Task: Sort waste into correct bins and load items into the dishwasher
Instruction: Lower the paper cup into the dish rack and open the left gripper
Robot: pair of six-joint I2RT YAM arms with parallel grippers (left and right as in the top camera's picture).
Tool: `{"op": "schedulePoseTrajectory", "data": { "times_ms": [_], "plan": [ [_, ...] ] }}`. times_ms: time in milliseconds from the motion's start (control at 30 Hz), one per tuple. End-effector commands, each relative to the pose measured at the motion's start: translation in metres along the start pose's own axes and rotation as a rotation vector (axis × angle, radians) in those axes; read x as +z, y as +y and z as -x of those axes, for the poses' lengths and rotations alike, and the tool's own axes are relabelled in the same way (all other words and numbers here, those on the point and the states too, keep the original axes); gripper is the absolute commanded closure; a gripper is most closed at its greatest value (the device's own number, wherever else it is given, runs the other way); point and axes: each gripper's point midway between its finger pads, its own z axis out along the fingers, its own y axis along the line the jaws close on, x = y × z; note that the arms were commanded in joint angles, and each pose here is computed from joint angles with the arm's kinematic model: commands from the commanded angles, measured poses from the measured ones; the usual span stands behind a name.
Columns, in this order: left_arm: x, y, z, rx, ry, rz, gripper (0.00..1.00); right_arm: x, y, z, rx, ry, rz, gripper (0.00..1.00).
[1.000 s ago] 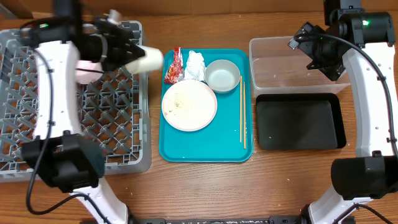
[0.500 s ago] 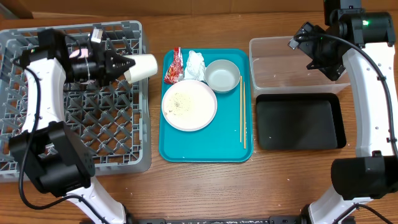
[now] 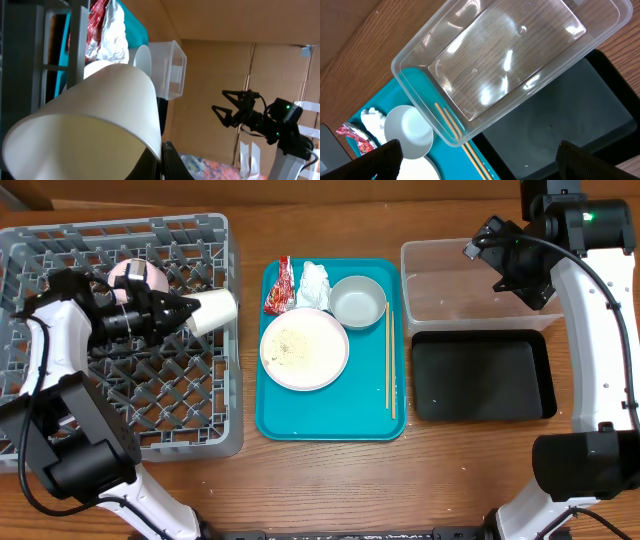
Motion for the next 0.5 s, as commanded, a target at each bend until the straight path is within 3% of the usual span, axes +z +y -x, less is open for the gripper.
{"op": "schedulePoseTrajectory", "data": {
  "times_ms": [0,467],
  "plan": [
    [0.000,-0.003,-0.005,0.040,-0.004,-0.025,0.96,-0.007,0.001,0.005,-0.001,-0.026,0.009,0.00],
    [-0.019,0.029,0.003,0.026,-0.055,0.092,0.96,-0.007,0.001,0.005,-0.001,-0.026,0.009,0.00]
  ]
}}
